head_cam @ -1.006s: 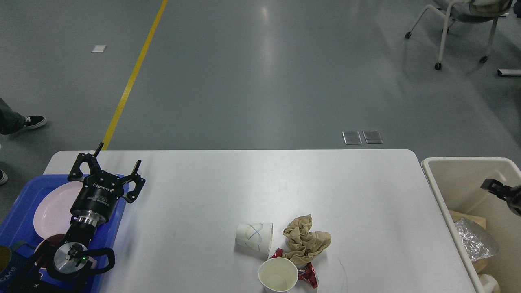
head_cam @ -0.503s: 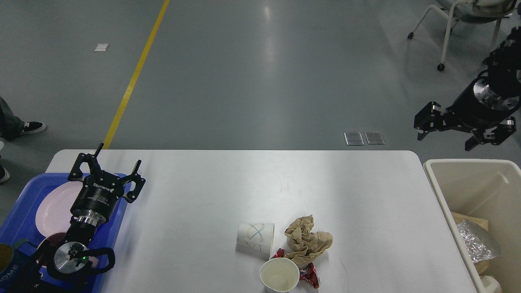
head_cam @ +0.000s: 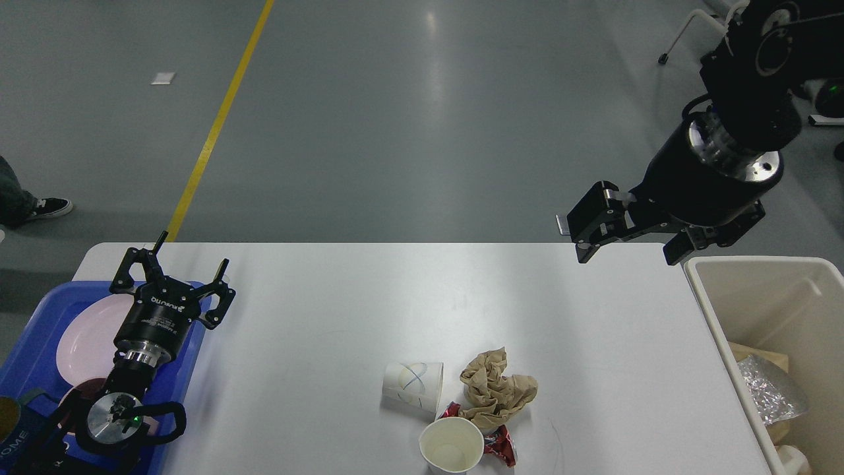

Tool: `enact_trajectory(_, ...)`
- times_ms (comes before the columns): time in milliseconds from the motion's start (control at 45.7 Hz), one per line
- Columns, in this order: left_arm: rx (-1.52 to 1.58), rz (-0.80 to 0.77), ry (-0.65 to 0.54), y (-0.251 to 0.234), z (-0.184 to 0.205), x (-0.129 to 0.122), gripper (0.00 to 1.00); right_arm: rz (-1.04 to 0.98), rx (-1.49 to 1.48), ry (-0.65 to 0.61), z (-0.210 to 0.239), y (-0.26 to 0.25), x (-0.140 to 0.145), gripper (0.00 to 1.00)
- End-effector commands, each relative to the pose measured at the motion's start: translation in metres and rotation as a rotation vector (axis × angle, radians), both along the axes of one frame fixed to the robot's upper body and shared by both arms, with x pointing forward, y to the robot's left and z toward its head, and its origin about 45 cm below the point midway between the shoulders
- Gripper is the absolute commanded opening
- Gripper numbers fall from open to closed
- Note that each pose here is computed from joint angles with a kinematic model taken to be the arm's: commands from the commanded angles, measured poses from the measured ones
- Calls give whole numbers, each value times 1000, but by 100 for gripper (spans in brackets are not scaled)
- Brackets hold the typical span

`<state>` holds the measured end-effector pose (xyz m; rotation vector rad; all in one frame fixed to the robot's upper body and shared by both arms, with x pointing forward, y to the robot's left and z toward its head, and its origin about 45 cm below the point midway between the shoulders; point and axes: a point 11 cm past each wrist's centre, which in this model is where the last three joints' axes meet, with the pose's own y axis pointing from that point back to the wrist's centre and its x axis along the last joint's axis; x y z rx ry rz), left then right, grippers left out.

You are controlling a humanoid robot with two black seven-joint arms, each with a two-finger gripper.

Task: Tidy desktop
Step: 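Raise the right gripper and move it over the crumpled tissue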

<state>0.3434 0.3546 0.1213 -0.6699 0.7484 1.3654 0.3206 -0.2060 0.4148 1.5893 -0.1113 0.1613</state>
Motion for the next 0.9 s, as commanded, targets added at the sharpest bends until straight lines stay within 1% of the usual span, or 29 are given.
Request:
enact_trajectory(0,0,1,0,0,0,0,96,11,-9,-13,-1,4,1,100)
enact_trajectory(131,0,-1,1,0,0,0,96,11,17,-9,-5,11,1,100)
enact_trajectory(306,0,1,0,0,0,0,96,-18,69,16,-36,20,3,100)
enact_trajectory(328,0,1,0,0,0,0,96,-13,74,27,-47,24,3,100)
enact_trajectory(459,0,1,0,0,0,0,96,2,125,29,-77,39,7,100)
enact_trajectory(547,0,0,0,0,0,0,96,-10,136,34,-113,43,12,100)
enact_trajectory(656,0,1,0,0,0,0,96,23,103,77,-162,55,7,100)
enact_trajectory(744,0,1,0,0,0,0,96,11,134,103,-192,61,8,100)
enact_trajectory(875,0,1,0,0,0,0,96,-24,152,75,-220,60,14,100)
